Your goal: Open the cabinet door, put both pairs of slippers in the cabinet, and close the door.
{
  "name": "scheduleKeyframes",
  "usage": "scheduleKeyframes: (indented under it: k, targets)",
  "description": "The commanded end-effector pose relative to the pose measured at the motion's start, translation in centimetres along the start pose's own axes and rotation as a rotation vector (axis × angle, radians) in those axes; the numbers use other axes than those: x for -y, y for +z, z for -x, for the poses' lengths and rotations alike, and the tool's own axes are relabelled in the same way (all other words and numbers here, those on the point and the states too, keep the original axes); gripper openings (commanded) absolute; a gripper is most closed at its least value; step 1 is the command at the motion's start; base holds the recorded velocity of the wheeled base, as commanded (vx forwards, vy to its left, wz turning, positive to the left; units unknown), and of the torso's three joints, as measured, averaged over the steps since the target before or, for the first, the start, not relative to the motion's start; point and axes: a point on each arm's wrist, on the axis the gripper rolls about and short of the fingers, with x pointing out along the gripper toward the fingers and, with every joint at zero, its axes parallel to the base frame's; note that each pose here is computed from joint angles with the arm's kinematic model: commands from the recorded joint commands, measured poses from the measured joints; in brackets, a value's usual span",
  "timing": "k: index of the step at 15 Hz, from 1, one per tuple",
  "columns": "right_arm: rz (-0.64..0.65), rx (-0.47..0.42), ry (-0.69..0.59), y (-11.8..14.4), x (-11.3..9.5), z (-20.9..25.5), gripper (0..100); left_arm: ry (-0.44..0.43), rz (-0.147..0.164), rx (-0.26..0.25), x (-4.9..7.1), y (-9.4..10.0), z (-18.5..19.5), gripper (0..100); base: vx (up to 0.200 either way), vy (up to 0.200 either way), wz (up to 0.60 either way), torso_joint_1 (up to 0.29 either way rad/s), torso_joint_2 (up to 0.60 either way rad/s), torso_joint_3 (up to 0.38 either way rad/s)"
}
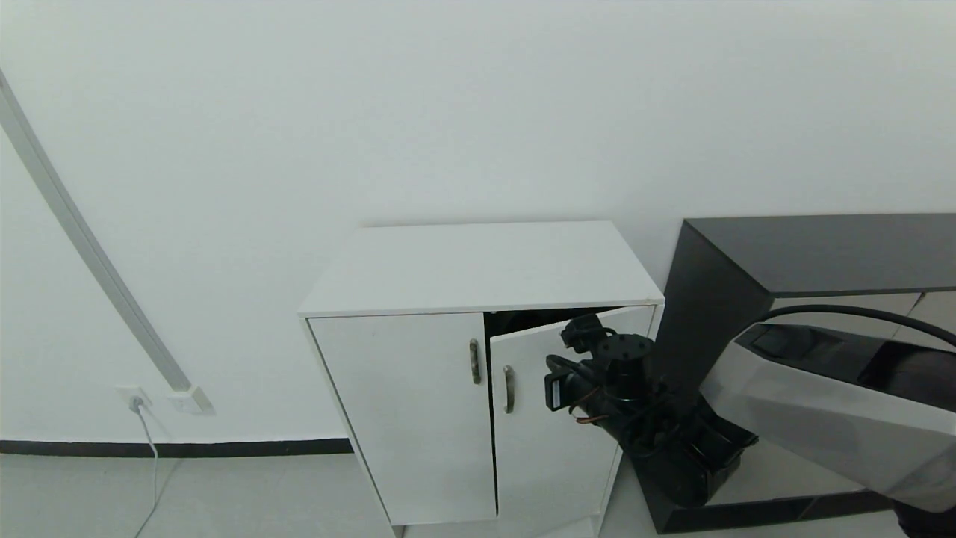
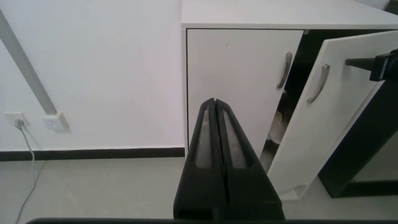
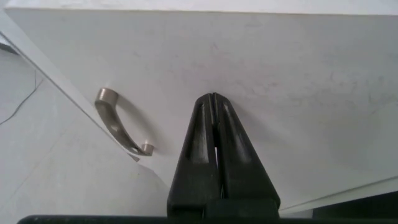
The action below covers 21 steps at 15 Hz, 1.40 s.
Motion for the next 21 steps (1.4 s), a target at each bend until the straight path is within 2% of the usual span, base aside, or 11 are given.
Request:
scheduleKeyframes:
  k: [1, 8, 21]
  targets:
    - [-0.001, 0.001, -0.007, -0.3, 0.3, -0.5, 0, -0.001, 0.0, -0.001, 0.0, 0.0, 0.0, 0, 0.0, 0.0, 0.0, 0.0, 0.0, 0.0]
    - [-0.007, 0.002, -0.032, 0.0, 1.1, -1.8, 0, -0.001, 0.0, -0.001, 0.0, 0.0, 0.0, 0, 0.0, 0.0, 0.0, 0.0, 0.0, 0.0]
    - [-0.01, 0.025, -0.036, 0.0, 1.2, -3.3, 0, -0.001, 0.0, -0.001, 0.0, 0.0, 0.0, 0, 0.0, 0.0, 0.0, 0.0, 0.0, 0.0]
